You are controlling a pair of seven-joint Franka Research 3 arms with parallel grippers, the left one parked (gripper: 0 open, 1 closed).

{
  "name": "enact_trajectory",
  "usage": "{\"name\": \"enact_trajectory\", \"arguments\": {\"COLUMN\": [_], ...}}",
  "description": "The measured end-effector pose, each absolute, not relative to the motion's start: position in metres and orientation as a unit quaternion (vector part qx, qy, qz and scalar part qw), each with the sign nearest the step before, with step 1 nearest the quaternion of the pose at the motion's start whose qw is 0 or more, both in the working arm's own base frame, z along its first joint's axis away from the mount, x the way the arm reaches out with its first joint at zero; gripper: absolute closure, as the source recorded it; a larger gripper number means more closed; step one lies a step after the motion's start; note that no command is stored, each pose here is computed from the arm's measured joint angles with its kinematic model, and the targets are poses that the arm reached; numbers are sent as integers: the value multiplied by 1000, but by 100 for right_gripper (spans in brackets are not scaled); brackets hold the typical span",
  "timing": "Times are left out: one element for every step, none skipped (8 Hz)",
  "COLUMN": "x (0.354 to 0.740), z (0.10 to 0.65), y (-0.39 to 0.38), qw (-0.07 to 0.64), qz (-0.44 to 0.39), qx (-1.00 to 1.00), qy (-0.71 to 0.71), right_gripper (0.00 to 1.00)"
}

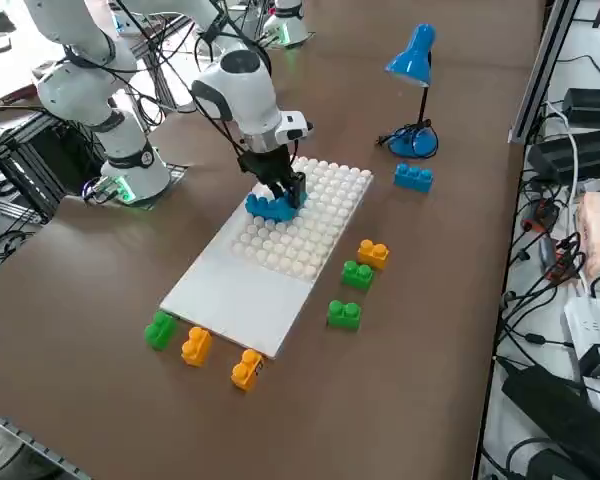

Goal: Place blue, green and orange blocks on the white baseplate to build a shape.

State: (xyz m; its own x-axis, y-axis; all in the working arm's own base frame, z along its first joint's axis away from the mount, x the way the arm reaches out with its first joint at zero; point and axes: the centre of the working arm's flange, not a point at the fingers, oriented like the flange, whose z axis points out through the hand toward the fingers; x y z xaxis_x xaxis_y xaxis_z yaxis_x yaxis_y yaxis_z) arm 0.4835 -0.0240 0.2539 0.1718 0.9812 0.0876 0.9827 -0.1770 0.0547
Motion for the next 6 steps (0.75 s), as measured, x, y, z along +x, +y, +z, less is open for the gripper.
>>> {"name": "enact_trajectory", "arguments": {"x": [484, 484, 484, 485, 486, 486], "z": [253, 253, 253, 252, 252, 252], "y": [-24, -24, -24, -25, -25, -25], "qw": [8, 9, 10, 11, 13, 16], "qz": [-51, -50, -49, -48, -47, -46], "qx": [-765, -765, -766, -766, -766, -767], "qy": [-641, -641, -641, -641, -641, -640], "right_gripper": [62, 62, 62, 62, 62, 62]}}
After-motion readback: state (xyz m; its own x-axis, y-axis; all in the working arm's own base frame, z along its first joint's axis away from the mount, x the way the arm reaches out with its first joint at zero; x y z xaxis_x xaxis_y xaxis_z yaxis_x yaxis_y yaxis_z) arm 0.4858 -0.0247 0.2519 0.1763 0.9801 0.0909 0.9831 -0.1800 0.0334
